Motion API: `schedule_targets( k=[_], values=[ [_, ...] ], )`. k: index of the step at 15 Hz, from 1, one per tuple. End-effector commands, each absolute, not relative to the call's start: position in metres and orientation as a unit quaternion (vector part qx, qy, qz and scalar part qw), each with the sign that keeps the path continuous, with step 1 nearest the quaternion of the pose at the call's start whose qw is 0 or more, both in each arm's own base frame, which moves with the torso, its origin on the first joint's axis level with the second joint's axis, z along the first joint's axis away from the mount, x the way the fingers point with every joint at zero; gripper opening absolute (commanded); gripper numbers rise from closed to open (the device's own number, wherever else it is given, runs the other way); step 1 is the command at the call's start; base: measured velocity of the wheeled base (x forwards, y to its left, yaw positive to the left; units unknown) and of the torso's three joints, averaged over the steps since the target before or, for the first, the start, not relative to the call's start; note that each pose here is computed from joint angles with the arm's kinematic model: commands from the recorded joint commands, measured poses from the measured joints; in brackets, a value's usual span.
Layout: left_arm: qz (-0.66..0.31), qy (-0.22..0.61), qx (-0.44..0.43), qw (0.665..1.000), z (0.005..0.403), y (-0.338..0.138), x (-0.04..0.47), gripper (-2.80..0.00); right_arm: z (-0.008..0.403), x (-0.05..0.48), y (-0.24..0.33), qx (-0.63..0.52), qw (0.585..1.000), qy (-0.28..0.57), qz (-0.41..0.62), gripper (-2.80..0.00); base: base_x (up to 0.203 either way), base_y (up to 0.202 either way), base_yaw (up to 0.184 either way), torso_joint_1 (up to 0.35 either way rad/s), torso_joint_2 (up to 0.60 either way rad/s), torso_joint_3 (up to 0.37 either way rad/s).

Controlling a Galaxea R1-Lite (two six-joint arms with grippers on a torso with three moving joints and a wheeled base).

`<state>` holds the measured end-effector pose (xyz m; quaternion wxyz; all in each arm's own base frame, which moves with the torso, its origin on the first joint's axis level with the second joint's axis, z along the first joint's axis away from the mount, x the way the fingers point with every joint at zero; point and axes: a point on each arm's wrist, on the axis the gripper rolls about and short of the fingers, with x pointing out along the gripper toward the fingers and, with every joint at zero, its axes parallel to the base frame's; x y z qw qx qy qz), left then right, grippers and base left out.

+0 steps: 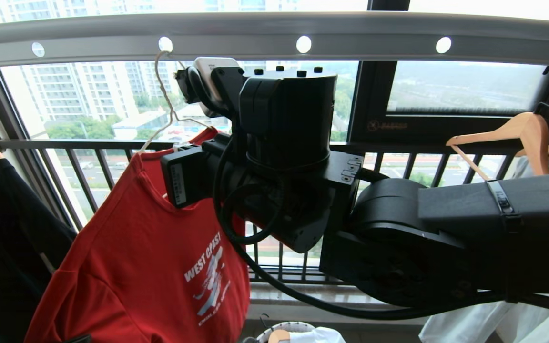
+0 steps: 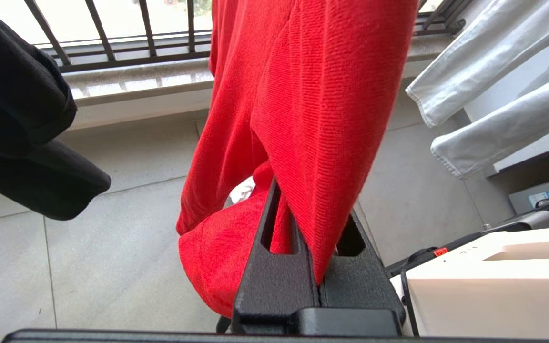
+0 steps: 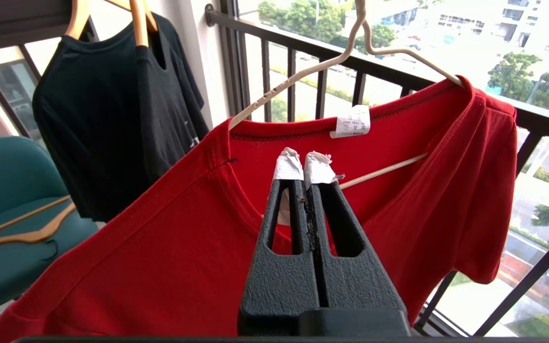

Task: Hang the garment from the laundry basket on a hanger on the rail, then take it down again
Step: Take the clothes off the clothes rack

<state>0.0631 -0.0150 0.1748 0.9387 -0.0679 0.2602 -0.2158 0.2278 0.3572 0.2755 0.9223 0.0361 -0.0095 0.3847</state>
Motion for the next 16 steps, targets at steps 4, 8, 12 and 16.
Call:
schedule_targets(
  k=[4,8,12,16],
  values=[
    [-0.216,0.248,-0.07,0.942,0.182,-0.015,0.063,-2.8,0.272,0.231,0.357,0.035,0.925,-0.007,0.379,-2.8,0.0,0.0,0.0,0.0,0.0,0.0],
    [-0.208,0.216,-0.072,0.951,0.196,-0.014,0.053,0.0,0.264,0.235,0.35,0.028,0.931,0.005,0.365,-2.8,0.0,0.0,0.0,0.0,0.0,0.0],
    [-0.092,0.242,-0.048,0.965,0.209,-0.006,0.036,0.0,0.257,0.236,0.341,0.018,0.935,0.019,0.353,-2.8,0.0,0.0,0.0,0.0,0.0,0.0],
    [-0.037,0.192,-0.038,0.98,0.23,-0.002,0.026,0.0,0.256,0.233,0.335,0.014,0.938,0.024,0.347,-2.8,0.0,0.0,0.0,0.0,0.0,0.0]
  ],
)
